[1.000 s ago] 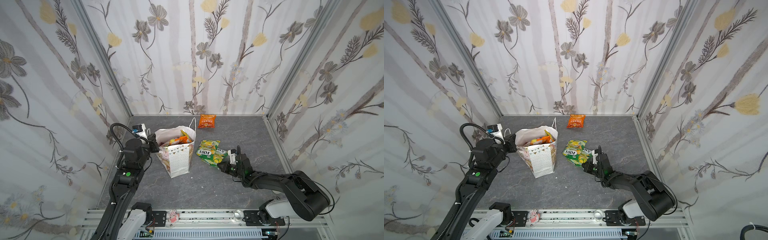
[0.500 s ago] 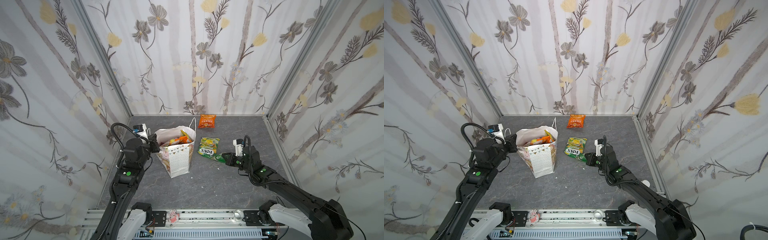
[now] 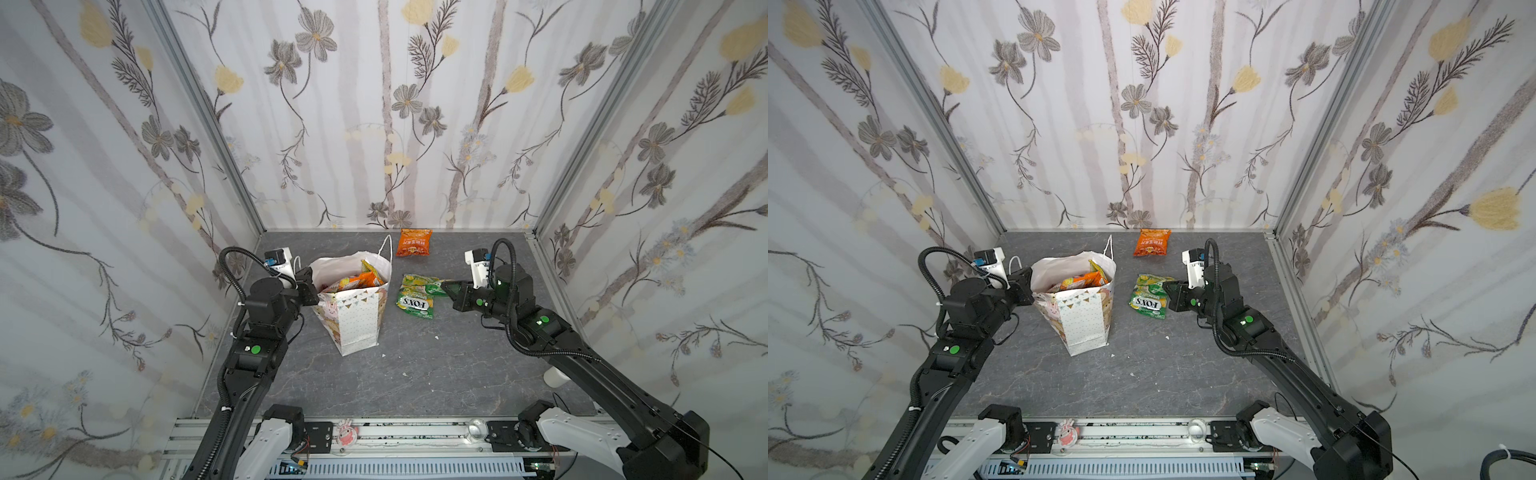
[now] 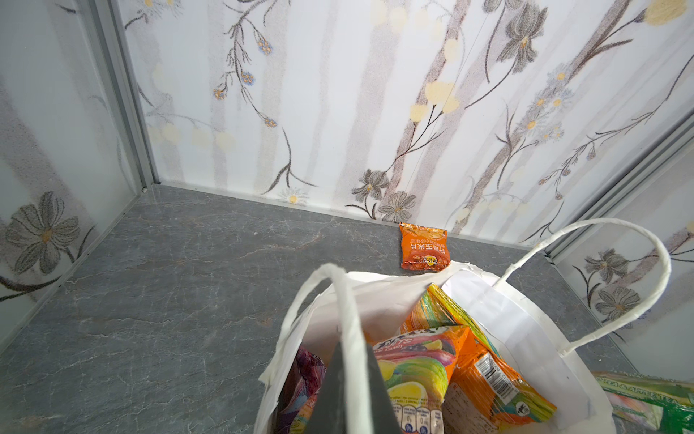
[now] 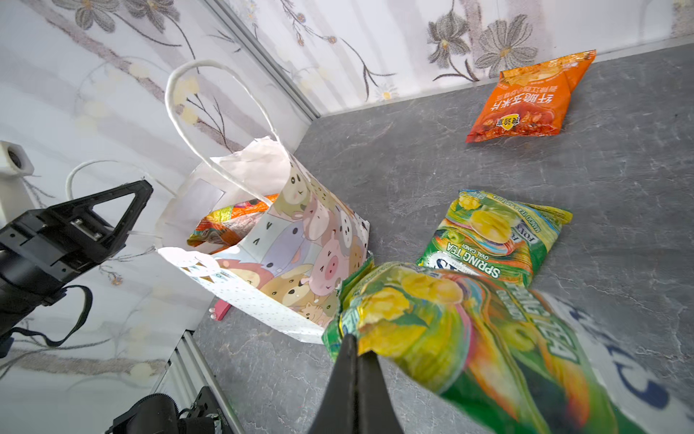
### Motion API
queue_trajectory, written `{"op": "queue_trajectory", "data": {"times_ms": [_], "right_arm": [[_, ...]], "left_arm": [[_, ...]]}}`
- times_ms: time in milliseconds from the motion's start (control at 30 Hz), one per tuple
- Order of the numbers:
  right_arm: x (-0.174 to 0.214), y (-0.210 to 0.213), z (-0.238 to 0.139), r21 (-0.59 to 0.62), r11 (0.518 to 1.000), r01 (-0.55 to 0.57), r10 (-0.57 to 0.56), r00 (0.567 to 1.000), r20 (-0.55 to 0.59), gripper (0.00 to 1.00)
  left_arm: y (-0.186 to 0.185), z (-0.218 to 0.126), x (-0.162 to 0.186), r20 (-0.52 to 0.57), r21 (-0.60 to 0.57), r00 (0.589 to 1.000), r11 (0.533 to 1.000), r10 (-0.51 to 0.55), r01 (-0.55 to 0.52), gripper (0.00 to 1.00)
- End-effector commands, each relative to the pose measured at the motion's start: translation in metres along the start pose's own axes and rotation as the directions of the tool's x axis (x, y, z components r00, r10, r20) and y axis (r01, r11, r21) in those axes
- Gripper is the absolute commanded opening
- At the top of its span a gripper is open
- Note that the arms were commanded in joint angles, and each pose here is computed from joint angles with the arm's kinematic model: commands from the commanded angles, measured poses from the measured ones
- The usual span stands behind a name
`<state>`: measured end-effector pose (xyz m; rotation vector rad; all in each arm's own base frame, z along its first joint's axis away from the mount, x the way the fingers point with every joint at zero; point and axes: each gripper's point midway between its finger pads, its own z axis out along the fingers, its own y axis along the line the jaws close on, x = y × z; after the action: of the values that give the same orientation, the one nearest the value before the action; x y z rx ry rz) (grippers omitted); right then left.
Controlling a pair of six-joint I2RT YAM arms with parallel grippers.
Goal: Place the snacks into the paper bag
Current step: 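Lift the green FOX'S bag with the right gripper over the paper bag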
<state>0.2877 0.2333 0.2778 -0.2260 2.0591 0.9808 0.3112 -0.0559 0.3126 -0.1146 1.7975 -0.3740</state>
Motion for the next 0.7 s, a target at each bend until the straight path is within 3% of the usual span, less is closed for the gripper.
{"op": "queue_trajectory", "data": {"times_ms": [0,667], "right_arm": [[-0.008,0.017,0.001,-0.053,0.997,0.051,-0.051,0.999,0.006,0.0],[-0.047,0.114,-0.001,-0.215,0.949,0.232,-0.224,0.973,0.063,0.0]], "left_arm": [[-0.001,-0.001,-0.009,0.038,0.006,0.999,1.0,0.0,0.0,0.08],[-0.003,-0.001,-0.009,0.039,0.014,0.999,1.0,-0.001,0.001,0.08]]}}
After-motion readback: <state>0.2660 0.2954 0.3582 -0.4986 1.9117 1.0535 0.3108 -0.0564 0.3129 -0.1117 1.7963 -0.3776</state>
